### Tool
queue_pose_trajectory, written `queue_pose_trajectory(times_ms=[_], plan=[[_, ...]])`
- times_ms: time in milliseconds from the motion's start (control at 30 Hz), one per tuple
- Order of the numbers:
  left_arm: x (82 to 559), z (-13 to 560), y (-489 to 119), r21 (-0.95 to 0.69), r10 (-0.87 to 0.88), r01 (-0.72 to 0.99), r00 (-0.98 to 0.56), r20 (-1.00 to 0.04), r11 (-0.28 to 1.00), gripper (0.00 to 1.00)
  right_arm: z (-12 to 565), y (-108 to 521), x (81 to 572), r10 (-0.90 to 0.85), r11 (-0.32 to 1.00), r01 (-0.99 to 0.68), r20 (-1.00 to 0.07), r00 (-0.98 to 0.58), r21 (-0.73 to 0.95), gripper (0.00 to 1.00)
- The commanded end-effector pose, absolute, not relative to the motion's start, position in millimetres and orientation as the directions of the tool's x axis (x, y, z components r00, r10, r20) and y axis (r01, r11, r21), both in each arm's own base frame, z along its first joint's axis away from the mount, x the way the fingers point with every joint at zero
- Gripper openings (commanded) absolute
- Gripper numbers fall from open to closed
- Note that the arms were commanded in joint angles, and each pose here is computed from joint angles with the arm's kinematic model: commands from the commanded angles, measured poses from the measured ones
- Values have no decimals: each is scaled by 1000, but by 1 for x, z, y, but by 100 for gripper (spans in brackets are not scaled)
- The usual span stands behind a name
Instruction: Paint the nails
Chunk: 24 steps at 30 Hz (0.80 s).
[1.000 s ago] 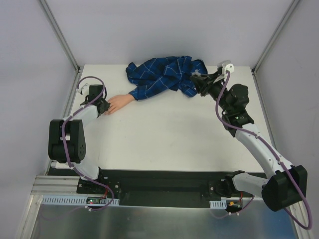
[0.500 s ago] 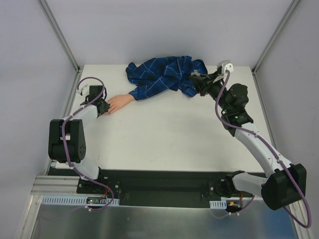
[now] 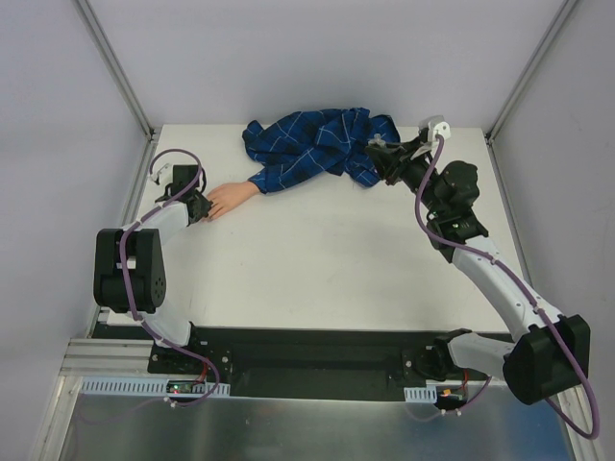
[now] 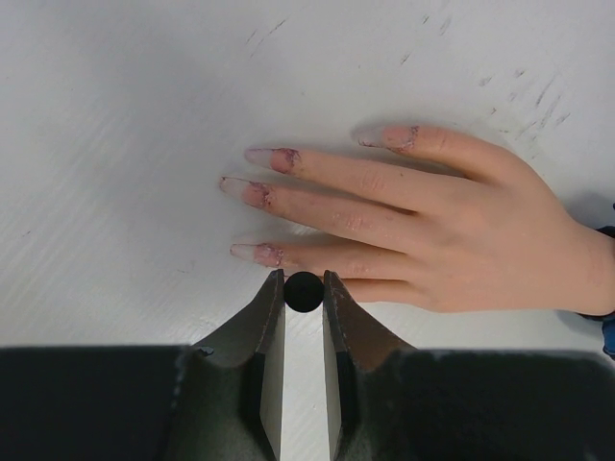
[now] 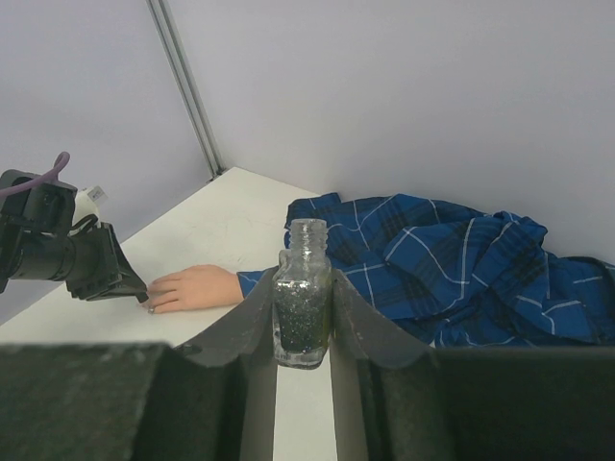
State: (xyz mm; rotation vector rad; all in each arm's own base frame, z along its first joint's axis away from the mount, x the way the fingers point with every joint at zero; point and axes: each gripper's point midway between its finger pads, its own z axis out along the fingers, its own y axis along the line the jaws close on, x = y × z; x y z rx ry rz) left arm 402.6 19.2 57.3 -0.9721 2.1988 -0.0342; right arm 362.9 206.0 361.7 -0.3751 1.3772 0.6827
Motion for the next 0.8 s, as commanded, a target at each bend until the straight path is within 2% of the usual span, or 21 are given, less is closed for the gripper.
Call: queue_pose_trajectory(times_ms=[0,767], plan=[[414,71,29,-299,-652,-649,-410,-638,700,0,381,207,361,260,736,-665,-960,106,126,0],[415,67,31,-287,-650,-654,-416,-637,700,0,379,208,363,264,732,-669,-959,99,132,0]])
